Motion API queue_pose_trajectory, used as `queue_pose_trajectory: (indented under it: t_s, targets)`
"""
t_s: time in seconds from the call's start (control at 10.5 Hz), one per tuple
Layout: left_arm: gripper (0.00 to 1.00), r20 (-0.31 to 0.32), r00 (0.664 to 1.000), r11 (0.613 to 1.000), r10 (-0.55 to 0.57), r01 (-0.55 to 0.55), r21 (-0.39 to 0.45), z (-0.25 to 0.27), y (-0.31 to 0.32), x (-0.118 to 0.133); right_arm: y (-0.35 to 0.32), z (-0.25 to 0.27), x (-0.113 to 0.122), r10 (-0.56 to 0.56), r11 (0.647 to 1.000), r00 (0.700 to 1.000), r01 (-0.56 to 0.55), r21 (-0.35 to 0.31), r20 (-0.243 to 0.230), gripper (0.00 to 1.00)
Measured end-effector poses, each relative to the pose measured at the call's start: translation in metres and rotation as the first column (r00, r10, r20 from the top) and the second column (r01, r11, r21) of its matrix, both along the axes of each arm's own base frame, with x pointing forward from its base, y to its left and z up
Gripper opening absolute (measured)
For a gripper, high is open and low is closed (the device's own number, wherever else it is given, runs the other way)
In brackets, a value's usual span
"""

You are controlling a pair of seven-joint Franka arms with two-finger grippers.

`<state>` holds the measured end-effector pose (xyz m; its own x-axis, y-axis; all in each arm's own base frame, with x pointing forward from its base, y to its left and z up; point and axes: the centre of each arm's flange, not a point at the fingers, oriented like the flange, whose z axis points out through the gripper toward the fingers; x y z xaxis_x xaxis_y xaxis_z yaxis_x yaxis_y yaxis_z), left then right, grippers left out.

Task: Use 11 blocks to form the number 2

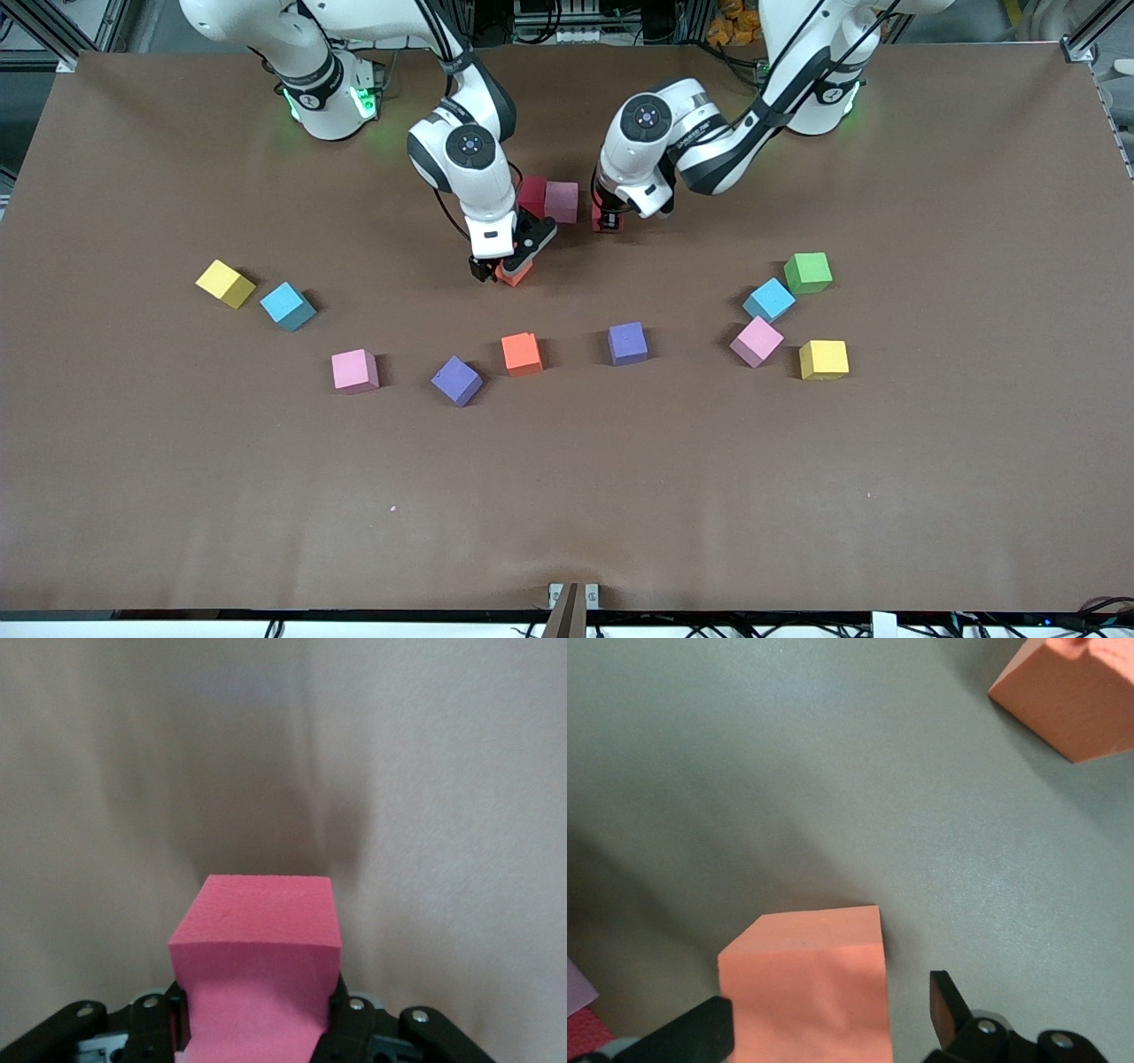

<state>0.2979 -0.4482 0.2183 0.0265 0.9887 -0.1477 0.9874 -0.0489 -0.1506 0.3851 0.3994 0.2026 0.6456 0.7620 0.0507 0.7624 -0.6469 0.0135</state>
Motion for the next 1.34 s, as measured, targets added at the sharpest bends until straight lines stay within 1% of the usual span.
queue_pose_trajectory:
  t_s: [0.29,0.48,0.67,0.86,1.15,1.34]
  targets:
    - [0.55,0.011,1.000,1.000,0.009,-0.009,-0.001,-0.001,-0.008,-0.014,0.000,0.009,0.007,-0.014,1.000,1.000,0.014,0.008,0.006,1.00]
    - [0.55,0.024,1.000,1.000,0.006,-0.006,0.014,-0.006,-0.008,-0.015,0.003,0.028,0.015,-0.022,1.000,1.000,0.022,0.008,-0.001,1.00]
    - [0.55,0.022,1.000,1.000,0.011,-0.012,0.011,-0.010,-0.006,-0.013,0.005,0.037,0.017,-0.023,1.000,1.000,0.023,0.013,0.001,1.00]
    - [0.55,0.024,1.000,1.000,0.016,-0.016,-0.005,-0.012,-0.007,-0.012,0.004,0.033,0.016,-0.022,1.000,1.000,0.022,0.007,-0.003,1.00]
    - [0.55,0.024,1.000,1.000,0.005,-0.004,-0.014,-0.014,-0.012,-0.019,0.004,0.020,0.013,-0.018,1.000,1.000,0.018,-0.009,-0.018,1.00]
    - [0.55,0.026,1.000,1.000,0.002,-0.002,-0.011,-0.019,-0.012,-0.020,0.004,0.011,0.011,-0.039,0.999,0.999,0.039,-0.005,-0.033,1.00]
